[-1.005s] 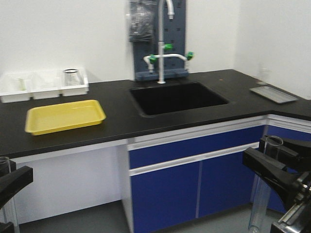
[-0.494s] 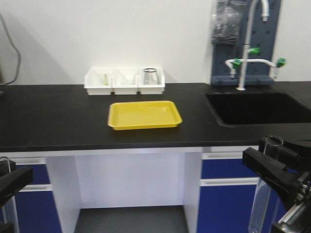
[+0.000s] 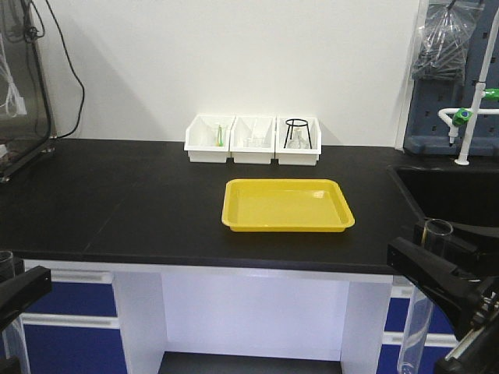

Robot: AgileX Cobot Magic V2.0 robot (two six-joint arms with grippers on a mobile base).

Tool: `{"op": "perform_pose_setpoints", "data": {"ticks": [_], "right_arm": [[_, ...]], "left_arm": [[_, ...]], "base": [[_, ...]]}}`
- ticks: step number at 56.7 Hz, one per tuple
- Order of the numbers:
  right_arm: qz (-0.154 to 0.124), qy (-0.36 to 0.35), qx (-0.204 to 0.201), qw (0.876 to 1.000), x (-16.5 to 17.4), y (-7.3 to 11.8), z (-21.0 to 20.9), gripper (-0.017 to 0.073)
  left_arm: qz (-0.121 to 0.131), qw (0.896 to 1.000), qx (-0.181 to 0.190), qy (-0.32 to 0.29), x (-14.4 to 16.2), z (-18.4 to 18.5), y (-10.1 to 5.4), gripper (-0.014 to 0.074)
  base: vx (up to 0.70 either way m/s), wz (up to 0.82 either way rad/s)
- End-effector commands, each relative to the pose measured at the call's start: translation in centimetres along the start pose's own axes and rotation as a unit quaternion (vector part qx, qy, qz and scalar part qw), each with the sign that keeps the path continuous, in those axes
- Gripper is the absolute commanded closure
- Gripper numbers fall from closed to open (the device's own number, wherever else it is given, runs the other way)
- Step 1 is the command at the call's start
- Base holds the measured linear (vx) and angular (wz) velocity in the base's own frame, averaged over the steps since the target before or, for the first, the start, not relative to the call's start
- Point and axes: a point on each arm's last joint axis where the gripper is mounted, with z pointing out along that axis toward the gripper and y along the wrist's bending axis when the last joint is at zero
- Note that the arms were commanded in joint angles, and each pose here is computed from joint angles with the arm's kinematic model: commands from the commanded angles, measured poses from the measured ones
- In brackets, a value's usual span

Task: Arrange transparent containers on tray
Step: 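Carry both held tubes while the base drives to the yellow tray, then lower the left gripper's tube into the yellow tray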

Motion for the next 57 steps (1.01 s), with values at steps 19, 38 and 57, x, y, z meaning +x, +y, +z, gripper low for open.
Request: {"op": "perform_pose_setpoints", "data": {"ticks": [19,38,57], "right_arm": [[-0.005,-0.019,0.015,1.0,-1.21,-0.32,-0.33,0.0571],[-0.005,-0.019,0.015,1.0,-1.21,-0.32,-0.33,0.0571],[-0.005,-0.019,0.015,1.0,-1.21,-0.32,-0.33,0.0571]], "left_arm": [[0.004,0.999,0.022,-0.048,-1.47,-0.34,-0.47,0.06],[0.004,0.999,0.022,-0.048,-1.47,-0.34,-0.47,0.06],[0.004,0.999,0.022,-0.048,-1.47,-0.34,-0.47,0.06]], "base": [[0.36,-0.16],[0.42,-0.14],[0.43,0.02]]}}
